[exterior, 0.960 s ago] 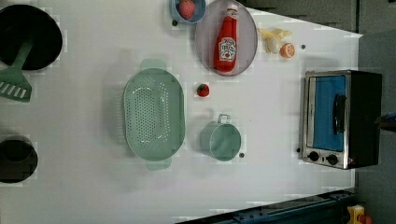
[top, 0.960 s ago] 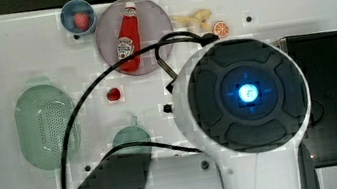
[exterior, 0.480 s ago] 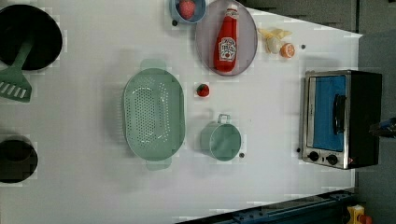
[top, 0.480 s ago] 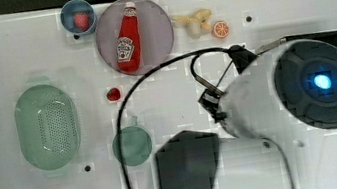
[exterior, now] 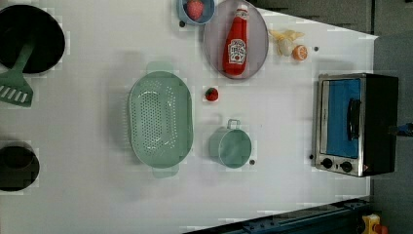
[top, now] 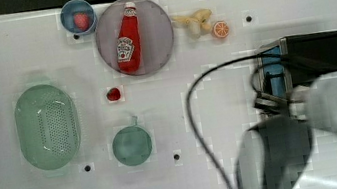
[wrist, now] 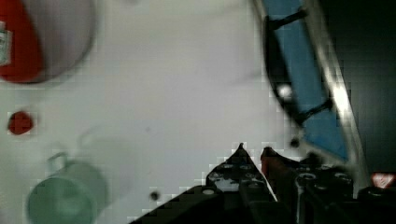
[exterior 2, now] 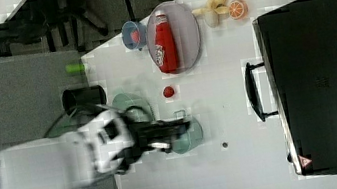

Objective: Flap open oven.

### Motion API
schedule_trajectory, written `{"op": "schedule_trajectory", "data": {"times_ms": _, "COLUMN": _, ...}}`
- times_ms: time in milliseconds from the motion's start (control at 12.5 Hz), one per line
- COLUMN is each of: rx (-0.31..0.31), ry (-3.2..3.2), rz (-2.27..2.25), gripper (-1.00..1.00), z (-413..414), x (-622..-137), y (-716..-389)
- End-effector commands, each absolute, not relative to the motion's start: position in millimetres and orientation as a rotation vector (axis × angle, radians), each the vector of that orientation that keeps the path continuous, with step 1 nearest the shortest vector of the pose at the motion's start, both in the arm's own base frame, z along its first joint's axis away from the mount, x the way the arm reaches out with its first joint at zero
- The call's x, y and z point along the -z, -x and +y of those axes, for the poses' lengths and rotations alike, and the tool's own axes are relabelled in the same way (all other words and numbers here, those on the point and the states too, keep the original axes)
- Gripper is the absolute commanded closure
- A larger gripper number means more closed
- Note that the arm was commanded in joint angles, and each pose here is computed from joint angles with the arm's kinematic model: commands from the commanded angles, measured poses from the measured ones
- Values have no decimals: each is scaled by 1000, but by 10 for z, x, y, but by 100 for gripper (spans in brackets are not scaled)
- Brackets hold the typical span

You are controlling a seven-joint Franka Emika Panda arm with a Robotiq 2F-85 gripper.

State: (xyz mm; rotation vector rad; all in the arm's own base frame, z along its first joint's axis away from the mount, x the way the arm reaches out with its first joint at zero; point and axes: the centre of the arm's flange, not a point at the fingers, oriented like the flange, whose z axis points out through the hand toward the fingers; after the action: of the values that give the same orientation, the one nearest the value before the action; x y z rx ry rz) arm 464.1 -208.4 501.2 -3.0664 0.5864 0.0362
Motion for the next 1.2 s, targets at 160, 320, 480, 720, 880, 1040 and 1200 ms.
{"op": "schedule_trajectory", "data": {"times_ms": 160, "rx": 36, "ry": 3162, "rz": 132, "gripper": 65, "z": -2523, "x": -4588, "y": -4689}}
{"op": "schedule_trajectory", "data": {"times_ms": 320, "rx": 21, "ry": 3186, "rz": 108, "gripper": 65, "z": -2674, "x": -4313, "y": -4745}}
{"op": "schedule_trajectory", "data": {"times_ms": 480, "rx": -12, "ry": 3201, "rz": 137, "gripper": 65, "z": -2785, "x": -4050, "y": -4775}}
{"op": "schedule_trajectory", "data": {"times_ms": 720, "rx": -4, "ry": 3226, "rz": 147, "gripper": 65, "z": -2839, "x": -3719, "y": -4801}}
{"op": "schedule_trajectory", "data": {"times_ms": 880, "rx": -6, "ry": 3232, "rz": 135, "gripper": 65, "z": -2793, "x": -3518, "y": -4780}}
{"op": "schedule_trajectory", "data": {"times_ms": 1040, "rx": 9, "ry": 3238, "rz": 115, "gripper": 65, "z": -2721, "x": -3399, "y": -4774}}
{"op": "schedule_trajectory", "data": {"times_ms": 1200, "rx": 36, "ry": 3247, "rz": 106, "gripper": 65, "z": -2686, "x": -3310, "y": -4769}}
